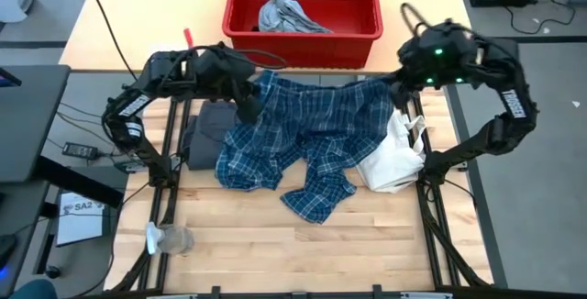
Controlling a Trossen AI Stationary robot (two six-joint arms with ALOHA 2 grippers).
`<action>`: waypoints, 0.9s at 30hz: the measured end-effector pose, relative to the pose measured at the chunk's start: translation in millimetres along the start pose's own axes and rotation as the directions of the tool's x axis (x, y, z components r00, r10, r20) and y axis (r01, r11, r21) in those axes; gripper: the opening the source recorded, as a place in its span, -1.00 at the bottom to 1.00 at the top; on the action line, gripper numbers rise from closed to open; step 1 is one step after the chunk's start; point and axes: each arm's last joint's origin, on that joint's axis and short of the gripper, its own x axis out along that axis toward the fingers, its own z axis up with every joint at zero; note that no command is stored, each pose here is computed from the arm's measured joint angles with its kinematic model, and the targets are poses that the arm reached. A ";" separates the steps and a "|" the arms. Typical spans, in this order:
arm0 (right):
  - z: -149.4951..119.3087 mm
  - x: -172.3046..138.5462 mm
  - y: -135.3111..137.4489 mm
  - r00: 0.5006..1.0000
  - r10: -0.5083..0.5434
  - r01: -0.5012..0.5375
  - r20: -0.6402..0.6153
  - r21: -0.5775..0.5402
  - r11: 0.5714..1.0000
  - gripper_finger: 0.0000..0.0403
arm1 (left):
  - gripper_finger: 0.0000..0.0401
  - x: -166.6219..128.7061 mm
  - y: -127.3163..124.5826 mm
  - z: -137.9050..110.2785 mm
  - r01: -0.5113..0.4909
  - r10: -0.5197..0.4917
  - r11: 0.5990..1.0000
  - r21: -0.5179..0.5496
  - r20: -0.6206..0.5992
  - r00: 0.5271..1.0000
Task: Fold Laundry from Bin
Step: Fold the plaid pants
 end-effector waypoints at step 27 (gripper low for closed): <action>-17.2 218.0 -163.8 0.974 0.086 0.016 -0.208 0.444 0.896 -0.95 | -0.88 214.8 120.6 28.6 0.192 -0.221 0.963 -0.190 -0.141 0.965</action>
